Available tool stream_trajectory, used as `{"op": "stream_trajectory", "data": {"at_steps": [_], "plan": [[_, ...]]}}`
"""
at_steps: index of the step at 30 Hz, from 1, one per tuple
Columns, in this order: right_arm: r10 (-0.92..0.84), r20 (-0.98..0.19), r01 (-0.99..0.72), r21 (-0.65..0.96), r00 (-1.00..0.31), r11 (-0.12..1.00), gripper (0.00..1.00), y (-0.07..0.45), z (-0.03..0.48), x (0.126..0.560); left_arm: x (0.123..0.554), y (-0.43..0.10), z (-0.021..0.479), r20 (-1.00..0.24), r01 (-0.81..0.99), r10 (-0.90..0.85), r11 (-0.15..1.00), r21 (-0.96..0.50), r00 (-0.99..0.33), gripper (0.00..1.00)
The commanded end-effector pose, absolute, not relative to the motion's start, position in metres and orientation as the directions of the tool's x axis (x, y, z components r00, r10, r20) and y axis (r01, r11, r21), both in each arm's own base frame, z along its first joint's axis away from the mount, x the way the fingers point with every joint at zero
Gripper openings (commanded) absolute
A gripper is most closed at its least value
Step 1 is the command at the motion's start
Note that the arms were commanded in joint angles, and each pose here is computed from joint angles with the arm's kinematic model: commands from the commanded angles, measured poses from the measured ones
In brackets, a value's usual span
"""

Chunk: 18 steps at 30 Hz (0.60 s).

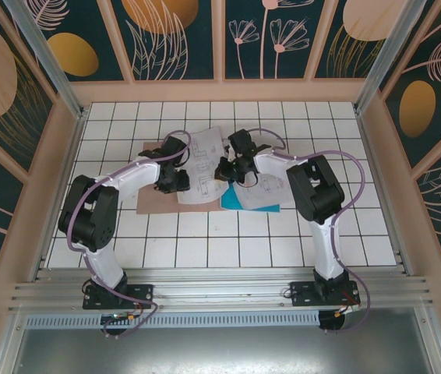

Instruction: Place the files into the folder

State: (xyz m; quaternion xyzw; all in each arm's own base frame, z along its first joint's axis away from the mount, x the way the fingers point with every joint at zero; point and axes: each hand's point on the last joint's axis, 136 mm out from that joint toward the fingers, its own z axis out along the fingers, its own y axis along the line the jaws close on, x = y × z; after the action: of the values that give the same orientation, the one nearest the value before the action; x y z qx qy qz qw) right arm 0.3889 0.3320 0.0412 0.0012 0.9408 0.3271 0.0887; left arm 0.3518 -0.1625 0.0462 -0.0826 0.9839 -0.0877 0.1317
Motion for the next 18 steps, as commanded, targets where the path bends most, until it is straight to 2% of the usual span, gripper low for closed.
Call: {"op": "stream_trajectory", "data": {"at_steps": [1,3,8,11,18], "plan": [[0.056,-0.317,-0.141,0.564,-0.947,0.813,0.0,0.321,0.076,0.399,0.358,-0.124,0.059,-0.263,-0.322,-0.388,0.91,-0.261,-0.883,0.7],[0.049,-0.364,-0.173,0.552,-0.93,0.816,0.0,0.318,0.085,0.401,0.359,-0.101,0.063,-0.254,-0.42,-0.502,0.851,-0.316,-0.826,0.78],[0.031,-0.463,-0.246,0.525,-0.886,0.815,0.0,0.314,0.106,0.407,0.359,-0.052,0.064,-0.183,-0.605,-0.737,0.648,-0.463,-0.65,0.83],[0.023,-0.508,-0.279,0.509,-0.861,0.814,0.0,0.313,0.114,0.411,0.359,-0.034,0.06,-0.147,-0.664,-0.801,0.57,-0.484,-0.581,0.86],[0.028,-0.59,-0.349,0.515,-0.807,0.783,0.0,0.313,0.124,0.414,0.355,-0.021,0.048,-0.095,-0.734,-0.854,0.492,-0.467,-0.512,0.9]]}}
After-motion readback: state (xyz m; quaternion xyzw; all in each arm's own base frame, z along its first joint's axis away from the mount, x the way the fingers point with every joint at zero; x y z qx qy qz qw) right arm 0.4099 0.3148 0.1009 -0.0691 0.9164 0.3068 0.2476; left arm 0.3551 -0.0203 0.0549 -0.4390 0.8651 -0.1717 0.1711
